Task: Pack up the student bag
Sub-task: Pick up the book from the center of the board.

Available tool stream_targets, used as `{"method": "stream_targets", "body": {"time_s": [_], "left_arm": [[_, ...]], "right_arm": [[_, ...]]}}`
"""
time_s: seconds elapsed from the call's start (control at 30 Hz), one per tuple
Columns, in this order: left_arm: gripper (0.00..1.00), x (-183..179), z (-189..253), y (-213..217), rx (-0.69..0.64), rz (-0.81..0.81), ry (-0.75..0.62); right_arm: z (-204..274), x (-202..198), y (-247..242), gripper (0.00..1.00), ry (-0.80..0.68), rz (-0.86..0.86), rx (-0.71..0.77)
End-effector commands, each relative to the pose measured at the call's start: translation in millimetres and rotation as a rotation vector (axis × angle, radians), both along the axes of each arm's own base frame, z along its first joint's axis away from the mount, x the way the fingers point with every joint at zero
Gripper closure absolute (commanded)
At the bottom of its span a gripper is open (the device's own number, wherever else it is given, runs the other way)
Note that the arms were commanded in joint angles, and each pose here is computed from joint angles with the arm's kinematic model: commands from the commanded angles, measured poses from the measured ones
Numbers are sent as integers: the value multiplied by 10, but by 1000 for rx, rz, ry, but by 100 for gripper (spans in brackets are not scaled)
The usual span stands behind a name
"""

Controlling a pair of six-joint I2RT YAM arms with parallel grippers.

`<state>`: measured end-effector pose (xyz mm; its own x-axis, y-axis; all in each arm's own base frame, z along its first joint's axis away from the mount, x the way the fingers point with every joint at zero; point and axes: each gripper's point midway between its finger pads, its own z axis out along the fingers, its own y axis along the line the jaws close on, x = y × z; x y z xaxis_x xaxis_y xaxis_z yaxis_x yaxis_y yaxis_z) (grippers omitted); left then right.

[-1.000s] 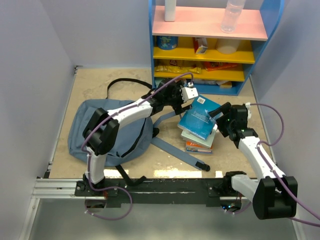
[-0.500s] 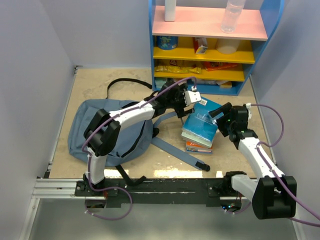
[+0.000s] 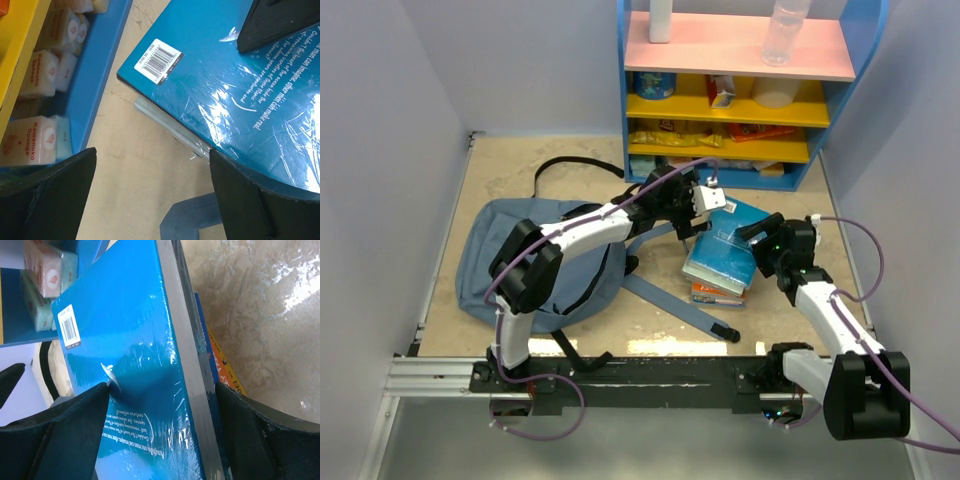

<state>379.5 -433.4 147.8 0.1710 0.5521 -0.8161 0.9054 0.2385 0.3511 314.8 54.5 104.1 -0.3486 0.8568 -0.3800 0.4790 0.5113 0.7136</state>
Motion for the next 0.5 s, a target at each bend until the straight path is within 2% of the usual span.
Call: {"method": "stream_targets", "body": {"time_s": [0.0,0.47], "left_arm": [[0,-444,17,-423,-38,-138,58],[0,-768,165,-696,-50,-220,68]], "right_arm": [[257,-42,174,14,-62,59,64],[397,-229,55,16,-53,26,6]]}}
